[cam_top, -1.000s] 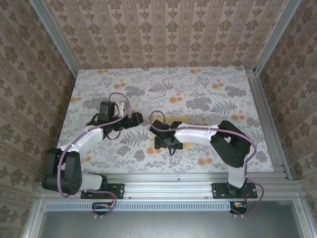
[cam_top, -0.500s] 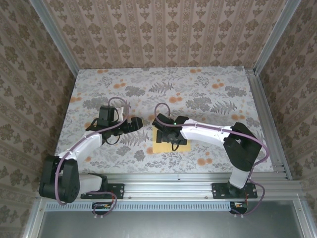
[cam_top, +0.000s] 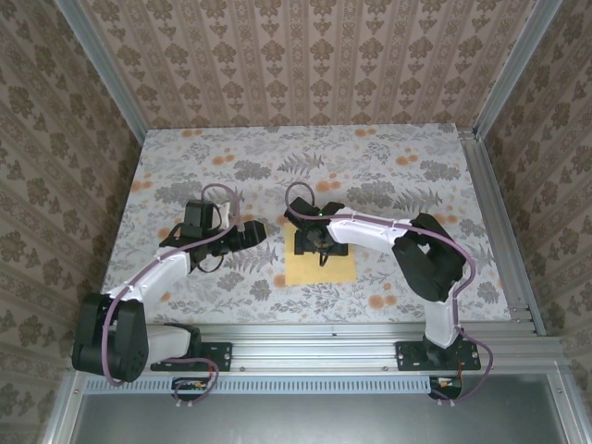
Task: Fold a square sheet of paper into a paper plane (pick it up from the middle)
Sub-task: Move the square sheet of paper to the center of the table.
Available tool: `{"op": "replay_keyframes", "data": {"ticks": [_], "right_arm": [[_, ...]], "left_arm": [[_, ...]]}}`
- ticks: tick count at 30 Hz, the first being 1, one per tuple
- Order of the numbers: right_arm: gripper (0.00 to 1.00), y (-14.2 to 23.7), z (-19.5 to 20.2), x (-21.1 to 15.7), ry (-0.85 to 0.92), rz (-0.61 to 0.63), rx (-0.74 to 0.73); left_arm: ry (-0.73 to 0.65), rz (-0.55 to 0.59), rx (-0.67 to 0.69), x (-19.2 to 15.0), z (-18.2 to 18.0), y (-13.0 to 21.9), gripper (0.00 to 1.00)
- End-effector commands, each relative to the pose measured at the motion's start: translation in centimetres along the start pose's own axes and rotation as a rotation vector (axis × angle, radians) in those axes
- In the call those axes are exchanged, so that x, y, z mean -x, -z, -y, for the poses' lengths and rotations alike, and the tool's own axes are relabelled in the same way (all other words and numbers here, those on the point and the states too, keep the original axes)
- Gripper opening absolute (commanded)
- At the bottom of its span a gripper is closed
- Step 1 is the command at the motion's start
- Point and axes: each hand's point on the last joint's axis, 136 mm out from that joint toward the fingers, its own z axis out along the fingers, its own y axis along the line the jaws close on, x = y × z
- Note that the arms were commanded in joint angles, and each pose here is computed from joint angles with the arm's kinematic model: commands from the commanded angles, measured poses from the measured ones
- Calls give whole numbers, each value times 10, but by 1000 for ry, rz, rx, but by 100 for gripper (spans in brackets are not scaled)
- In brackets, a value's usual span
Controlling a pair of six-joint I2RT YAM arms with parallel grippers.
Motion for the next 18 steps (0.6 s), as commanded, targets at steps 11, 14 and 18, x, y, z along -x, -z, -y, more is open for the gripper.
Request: {"op": "replay_keyframes", "data": {"ticks": [11,14,18], "right_arm": [[92,-24,3,-14,61,-72,-48],[91,-30,3,-17,57,-84,-44],[89,-37,1,-22,53,-100,-40]], "left_arm": [[7,-21,3,-6,-3,-4,100],[7,-25,2,-7,-3,-4,100],[6,-26,8,-8,-4,-4,100]]}}
